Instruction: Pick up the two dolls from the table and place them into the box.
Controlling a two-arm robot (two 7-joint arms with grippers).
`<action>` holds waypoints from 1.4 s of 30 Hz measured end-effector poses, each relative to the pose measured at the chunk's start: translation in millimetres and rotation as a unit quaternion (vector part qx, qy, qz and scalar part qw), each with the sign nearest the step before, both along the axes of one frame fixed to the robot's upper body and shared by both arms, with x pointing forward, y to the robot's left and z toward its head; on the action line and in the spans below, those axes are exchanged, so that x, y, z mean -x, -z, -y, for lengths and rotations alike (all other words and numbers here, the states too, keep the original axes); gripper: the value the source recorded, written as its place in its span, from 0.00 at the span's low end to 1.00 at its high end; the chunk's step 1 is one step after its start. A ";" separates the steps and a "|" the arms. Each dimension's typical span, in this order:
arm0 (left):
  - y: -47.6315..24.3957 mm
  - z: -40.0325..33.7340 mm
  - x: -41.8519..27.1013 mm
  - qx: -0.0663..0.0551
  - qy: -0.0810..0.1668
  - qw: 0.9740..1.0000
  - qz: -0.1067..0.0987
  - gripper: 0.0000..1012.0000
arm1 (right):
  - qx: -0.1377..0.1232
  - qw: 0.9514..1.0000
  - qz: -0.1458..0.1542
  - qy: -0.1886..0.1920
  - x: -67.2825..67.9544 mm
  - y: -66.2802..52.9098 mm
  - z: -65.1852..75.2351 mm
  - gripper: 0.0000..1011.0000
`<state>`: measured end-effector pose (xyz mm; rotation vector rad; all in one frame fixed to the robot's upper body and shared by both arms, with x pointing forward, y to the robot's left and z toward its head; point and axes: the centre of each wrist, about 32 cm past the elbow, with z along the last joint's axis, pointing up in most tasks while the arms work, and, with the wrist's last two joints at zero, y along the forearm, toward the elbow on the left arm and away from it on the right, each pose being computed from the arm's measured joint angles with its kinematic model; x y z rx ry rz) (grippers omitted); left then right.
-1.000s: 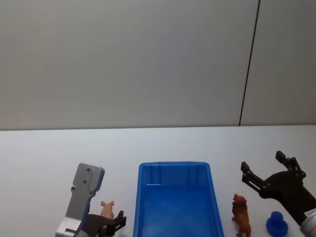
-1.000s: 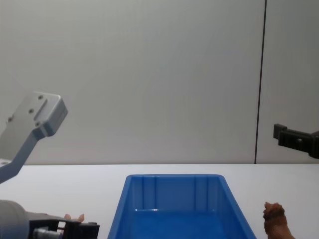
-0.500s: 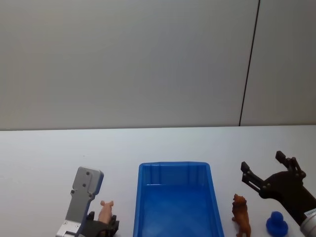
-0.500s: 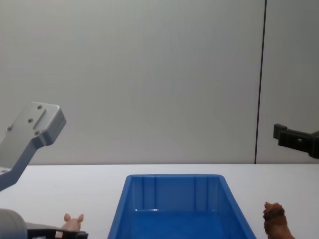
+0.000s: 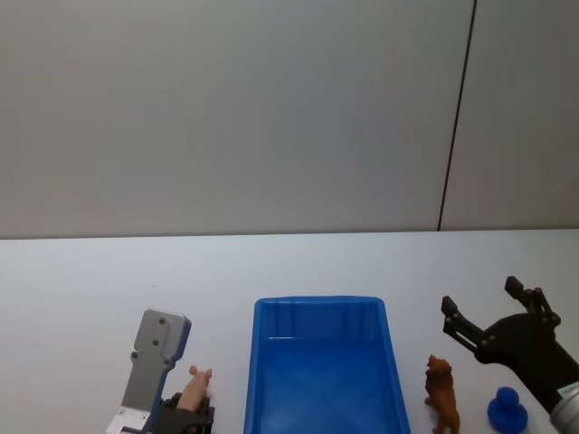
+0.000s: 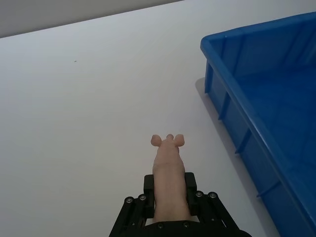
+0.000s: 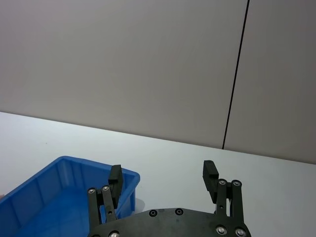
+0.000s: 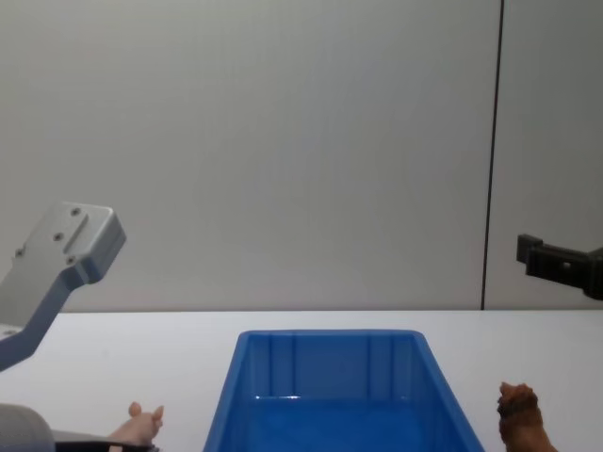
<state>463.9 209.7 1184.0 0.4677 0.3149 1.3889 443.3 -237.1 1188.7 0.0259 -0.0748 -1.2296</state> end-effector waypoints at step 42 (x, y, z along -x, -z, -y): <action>-55.6 -1.3 -7.3 0.070 0.167 0.964 0.197 0.39 | 0.000 1.000 0.000 0.000 0.0 0.0 0.0 0.99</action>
